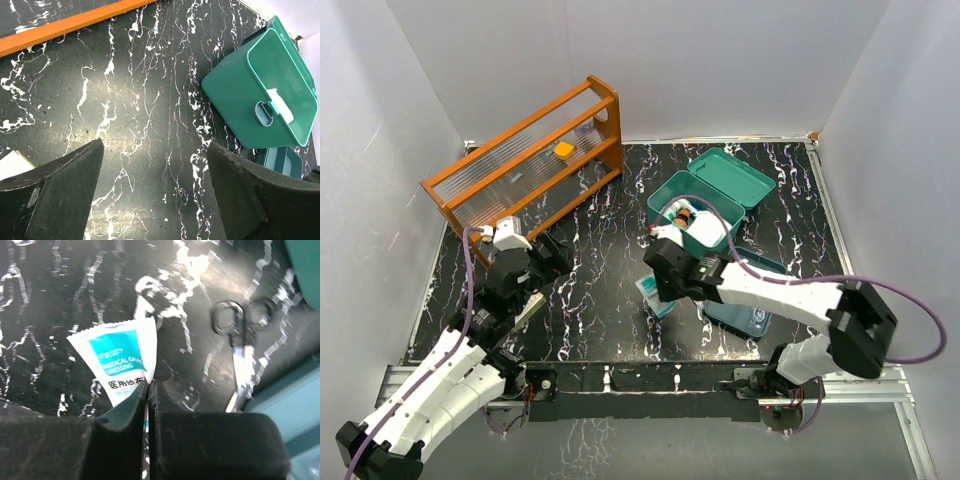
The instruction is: Organize the medicine kit
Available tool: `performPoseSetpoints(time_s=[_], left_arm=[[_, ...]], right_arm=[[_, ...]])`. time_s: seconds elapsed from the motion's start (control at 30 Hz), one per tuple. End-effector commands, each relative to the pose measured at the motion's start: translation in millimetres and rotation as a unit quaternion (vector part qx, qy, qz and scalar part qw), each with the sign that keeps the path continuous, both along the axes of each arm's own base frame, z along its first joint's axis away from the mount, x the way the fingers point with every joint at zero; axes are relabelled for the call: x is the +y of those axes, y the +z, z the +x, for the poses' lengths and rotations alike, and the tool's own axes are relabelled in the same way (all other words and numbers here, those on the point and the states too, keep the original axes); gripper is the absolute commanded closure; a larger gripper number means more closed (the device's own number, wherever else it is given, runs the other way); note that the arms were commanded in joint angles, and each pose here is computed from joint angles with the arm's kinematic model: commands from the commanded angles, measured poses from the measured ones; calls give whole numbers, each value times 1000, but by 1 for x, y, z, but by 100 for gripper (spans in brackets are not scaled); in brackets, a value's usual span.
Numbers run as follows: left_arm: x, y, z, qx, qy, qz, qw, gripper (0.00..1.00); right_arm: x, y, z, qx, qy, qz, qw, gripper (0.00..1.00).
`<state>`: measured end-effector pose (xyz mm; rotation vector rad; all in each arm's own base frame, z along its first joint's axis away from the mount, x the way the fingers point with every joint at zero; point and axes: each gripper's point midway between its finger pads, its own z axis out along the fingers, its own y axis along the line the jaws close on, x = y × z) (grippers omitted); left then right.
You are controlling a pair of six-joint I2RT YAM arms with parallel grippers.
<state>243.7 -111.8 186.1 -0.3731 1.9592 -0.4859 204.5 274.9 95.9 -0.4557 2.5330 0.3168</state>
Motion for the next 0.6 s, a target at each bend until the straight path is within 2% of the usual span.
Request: performPoseSetpoints(time_s=[0.0,0.13,0.23,0.37,0.57], left_arm=[[-3,4,5,-19,-4,0,1000,17],[-8,12,18,-53,-13,13,998,17],[-10,13,29,-67,-10,23,997,17],[-14,7,38,-66,-11,35,997,17],[-12,-7,41,-52,-3,45,998,17]], right_arm=[[-47,6,5,-24,-160,18,987,100],[-107,15,15,-44,-317,13,947,100],[-144,20,23,-55,-392,12,918,100],[-187,18,29,-46,-469,-7,882,100],[-233,15,49,-42,-527,-35,848,100]])
